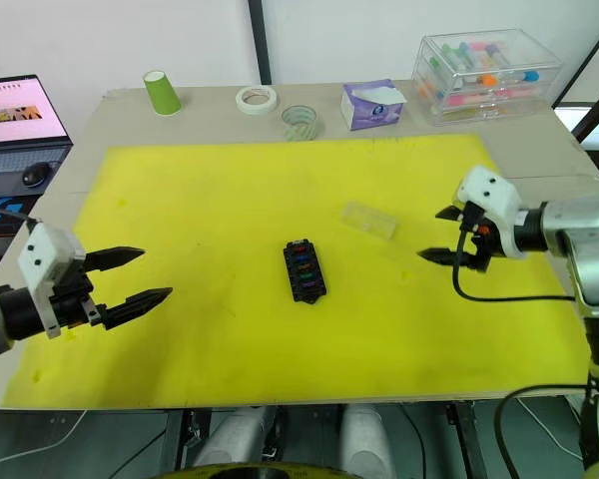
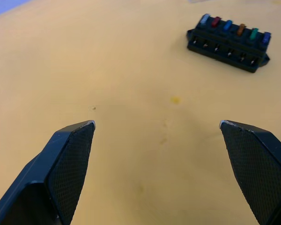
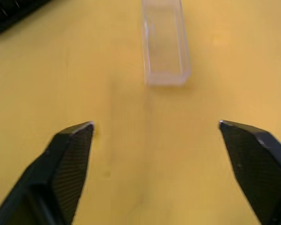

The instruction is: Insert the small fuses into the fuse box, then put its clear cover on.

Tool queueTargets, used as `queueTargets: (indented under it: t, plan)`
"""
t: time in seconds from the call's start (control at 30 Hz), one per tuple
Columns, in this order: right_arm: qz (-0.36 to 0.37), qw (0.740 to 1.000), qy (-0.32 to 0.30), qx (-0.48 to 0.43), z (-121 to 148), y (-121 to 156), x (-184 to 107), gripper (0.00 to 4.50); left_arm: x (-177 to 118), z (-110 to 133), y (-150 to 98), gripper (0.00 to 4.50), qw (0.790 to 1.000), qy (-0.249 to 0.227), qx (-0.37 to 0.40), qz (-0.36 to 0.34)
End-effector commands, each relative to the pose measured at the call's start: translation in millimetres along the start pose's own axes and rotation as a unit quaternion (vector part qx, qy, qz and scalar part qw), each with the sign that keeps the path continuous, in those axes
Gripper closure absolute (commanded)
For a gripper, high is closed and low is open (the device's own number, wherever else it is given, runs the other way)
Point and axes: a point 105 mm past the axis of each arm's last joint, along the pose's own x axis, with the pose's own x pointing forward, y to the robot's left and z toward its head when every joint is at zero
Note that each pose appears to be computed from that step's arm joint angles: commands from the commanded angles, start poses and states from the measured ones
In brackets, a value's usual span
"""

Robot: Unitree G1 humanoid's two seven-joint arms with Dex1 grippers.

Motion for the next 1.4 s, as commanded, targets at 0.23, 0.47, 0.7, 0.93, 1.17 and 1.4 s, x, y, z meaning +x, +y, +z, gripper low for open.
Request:
queueTargets:
  t: [0.23,0.47,0.7,0.93,1.17,1.4]
  plan:
    - [-0.072,0.994,-0.074,0.024,-9.4,-0.6,-7.7,0.02,8.4,-0.4,-11.8,0.0,0.999,-0.016,0.024,0.016]
    - [-0.054,0.993,-0.103,-0.004,20.3,2.7,1.7,0.02,32.7,3.4,-43.1,0.0,0.998,-0.045,0.018,-0.035]
    - [-0.003,0.996,-0.086,-0.029,48.2,1.0,27.2,0.02,54.2,-0.3,-78.3,0.0,0.996,-0.058,-0.004,-0.074]
    - [0.047,0.998,-0.035,0.001,65.8,-12.9,77.4,0.02,70.8,10.3,-87.4,0.0,0.993,-0.078,0.013,-0.09]
    - [0.046,0.998,0.041,-0.015,54.8,-25.7,99.7,0.02,75.6,11.0,-91.4,0.0,0.993,-0.078,0.022,-0.091]
    - [0.073,0.996,0.053,0.001,43.7,-25.2,107.3,0.02,76.4,11.5,-92.2,0.0,0.993,-0.076,0.021,-0.084]
